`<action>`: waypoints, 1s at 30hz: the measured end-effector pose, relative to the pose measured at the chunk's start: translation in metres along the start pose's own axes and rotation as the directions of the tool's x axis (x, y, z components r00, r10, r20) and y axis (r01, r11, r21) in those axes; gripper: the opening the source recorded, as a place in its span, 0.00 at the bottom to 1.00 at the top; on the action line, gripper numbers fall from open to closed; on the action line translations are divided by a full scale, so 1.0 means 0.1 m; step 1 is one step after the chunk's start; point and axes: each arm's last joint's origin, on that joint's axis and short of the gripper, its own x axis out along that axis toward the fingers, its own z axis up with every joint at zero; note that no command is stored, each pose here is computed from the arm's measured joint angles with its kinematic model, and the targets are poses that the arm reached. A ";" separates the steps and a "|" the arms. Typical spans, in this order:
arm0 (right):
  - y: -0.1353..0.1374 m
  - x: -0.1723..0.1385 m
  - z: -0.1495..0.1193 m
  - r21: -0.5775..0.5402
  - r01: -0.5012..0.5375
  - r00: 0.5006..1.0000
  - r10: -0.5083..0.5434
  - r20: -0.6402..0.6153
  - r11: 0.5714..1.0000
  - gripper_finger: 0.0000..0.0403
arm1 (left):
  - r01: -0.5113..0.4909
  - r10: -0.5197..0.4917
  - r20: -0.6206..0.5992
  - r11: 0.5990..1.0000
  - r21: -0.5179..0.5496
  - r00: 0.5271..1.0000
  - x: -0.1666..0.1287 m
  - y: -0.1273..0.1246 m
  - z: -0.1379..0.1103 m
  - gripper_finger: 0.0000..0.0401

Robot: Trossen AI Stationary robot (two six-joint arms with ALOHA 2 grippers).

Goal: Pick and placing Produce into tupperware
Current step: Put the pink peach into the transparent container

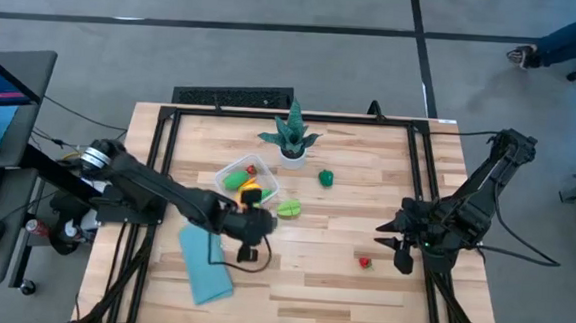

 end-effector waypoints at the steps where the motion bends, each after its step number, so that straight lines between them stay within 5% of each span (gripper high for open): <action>1: 0.00 0.01 0.00 -0.002 0.005 1.000 -0.005 0.003 1.000 0.32 | -0.028 0.028 0.008 1.000 -0.005 1.000 -0.07 0.05 0.00 0.27; 14: 0.16 0.15 -0.03 -0.017 0.024 1.000 -0.023 0.016 1.000 0.32 | -0.235 0.254 0.090 0.955 -0.183 0.963 -0.74 0.49 -0.36 0.27; 30: 0.33 0.40 0.04 0.082 0.069 0.987 -0.080 0.138 0.994 0.32 | -0.199 0.271 0.173 0.916 -0.347 0.947 -0.58 0.58 -1.05 0.27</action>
